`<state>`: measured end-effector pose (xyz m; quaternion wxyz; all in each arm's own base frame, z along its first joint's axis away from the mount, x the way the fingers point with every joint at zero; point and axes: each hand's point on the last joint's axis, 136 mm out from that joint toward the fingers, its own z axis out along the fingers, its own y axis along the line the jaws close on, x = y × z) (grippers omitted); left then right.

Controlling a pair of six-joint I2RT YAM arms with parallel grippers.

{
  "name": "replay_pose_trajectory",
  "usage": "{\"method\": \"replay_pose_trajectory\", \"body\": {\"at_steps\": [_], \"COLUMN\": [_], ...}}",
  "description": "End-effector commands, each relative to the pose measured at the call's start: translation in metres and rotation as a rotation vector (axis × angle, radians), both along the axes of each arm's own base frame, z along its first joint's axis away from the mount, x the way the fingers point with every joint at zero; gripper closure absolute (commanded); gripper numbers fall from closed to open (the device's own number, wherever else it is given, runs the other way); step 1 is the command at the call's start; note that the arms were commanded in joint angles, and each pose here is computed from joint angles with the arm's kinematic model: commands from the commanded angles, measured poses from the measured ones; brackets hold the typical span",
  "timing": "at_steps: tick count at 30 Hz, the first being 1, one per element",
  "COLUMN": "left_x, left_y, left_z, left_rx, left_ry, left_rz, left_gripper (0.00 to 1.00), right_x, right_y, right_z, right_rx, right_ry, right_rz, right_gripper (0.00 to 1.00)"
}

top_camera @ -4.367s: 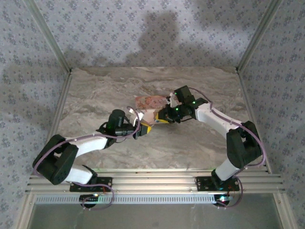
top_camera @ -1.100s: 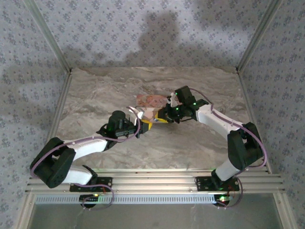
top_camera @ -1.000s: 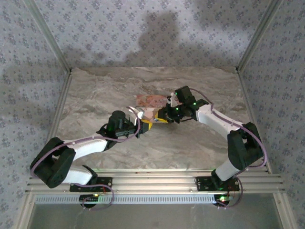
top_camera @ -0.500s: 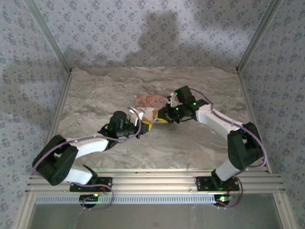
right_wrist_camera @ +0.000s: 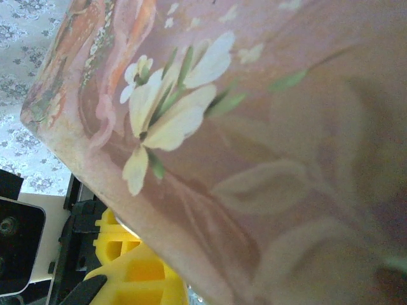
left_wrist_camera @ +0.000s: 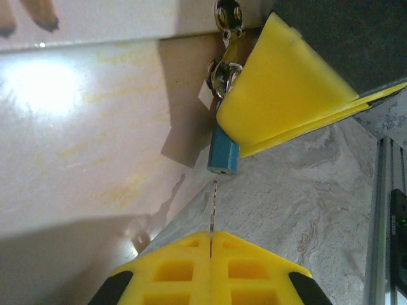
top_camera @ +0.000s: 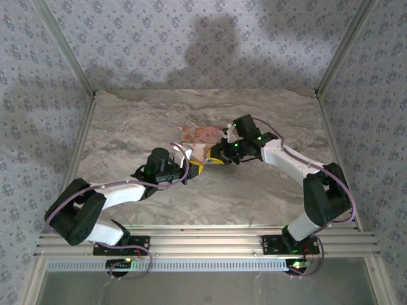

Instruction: Unlock a padlock with a key

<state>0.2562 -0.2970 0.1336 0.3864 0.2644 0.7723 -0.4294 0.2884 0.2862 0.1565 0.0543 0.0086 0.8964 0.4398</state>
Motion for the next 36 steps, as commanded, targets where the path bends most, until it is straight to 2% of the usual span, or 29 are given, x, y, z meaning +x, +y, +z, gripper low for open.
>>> {"method": "replay_pose_trajectory", "body": {"at_steps": [1,25,36], "left_x": [0.0012,0.0029,0.0009], "left_y": [-0.0049,0.0041,-0.0001], "left_z": [0.0145,0.0195,0.0163], "left_rx": [-0.035,-0.040,-0.046], "left_ry": [-0.053,-0.083,-0.067], "left_rz": [-0.011,0.038,0.014], "left_gripper": [1.00,1.00,1.00], "right_x": [0.0040,0.0045,0.0046], "right_y": [0.0129,0.0122,0.0126], "right_z": [0.0245,0.0221,0.0226], "right_rx": [0.072,0.072,0.072], "right_ry": [-0.043,-0.041,-0.042], "right_rz": [0.039,0.039,0.036], "right_gripper": [1.00,1.00,1.00]}}
